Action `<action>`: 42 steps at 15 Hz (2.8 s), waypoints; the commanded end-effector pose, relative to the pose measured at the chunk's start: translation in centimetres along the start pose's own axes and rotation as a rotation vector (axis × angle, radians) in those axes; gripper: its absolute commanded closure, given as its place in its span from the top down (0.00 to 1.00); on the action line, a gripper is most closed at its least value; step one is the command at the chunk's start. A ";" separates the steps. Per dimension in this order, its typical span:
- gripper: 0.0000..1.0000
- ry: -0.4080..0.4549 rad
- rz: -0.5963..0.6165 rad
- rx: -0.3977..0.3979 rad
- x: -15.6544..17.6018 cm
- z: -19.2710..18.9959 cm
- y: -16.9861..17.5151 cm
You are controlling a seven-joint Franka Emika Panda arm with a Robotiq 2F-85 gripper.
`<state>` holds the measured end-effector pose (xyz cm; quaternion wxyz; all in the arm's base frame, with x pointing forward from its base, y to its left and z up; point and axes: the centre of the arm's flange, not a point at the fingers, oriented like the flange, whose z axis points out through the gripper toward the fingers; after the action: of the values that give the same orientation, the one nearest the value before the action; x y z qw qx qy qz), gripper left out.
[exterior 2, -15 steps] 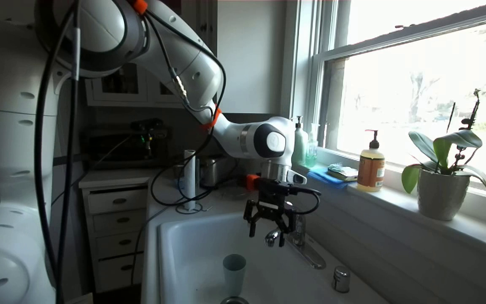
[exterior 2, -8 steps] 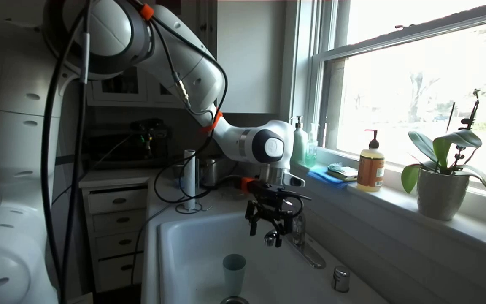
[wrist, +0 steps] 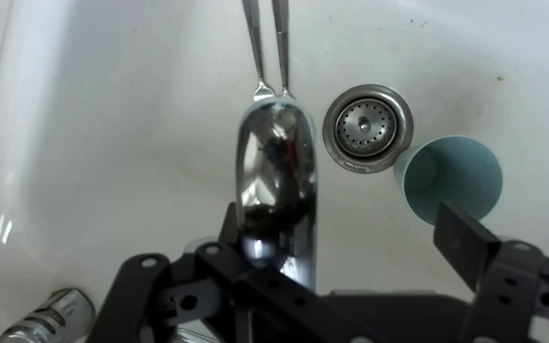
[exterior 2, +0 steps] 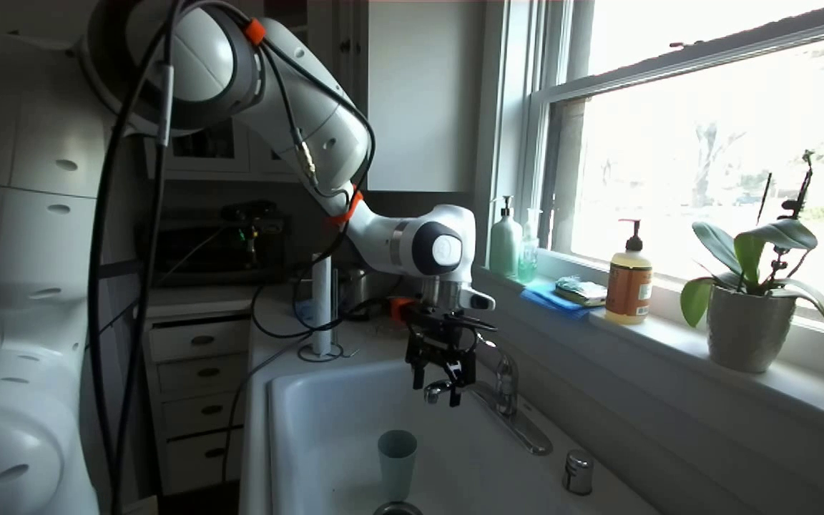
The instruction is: Pick up the light blue cup on the counter top and put it in the sink, move the tap nozzle to the mouth of the cup and open tap using the faucet
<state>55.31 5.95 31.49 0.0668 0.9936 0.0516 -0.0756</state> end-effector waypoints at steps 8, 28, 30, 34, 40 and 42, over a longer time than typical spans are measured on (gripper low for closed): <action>1.00 0.080 0.081 0.023 2.0 0.6 -5.8; 1.00 0.261 0.075 0.135 3.9 -1.5 -9.0; 1.00 0.262 0.076 0.137 4.0 -1.6 -8.9; 1.00 0.266 0.087 0.149 4.2 -1.8 -8.8; 1.00 0.267 0.096 0.158 4.3 -1.9 -8.8; 1.00 0.276 0.103 0.157 4.5 -1.9 -8.6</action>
<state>57.10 14.05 30.98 0.0043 0.9995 0.0066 0.0315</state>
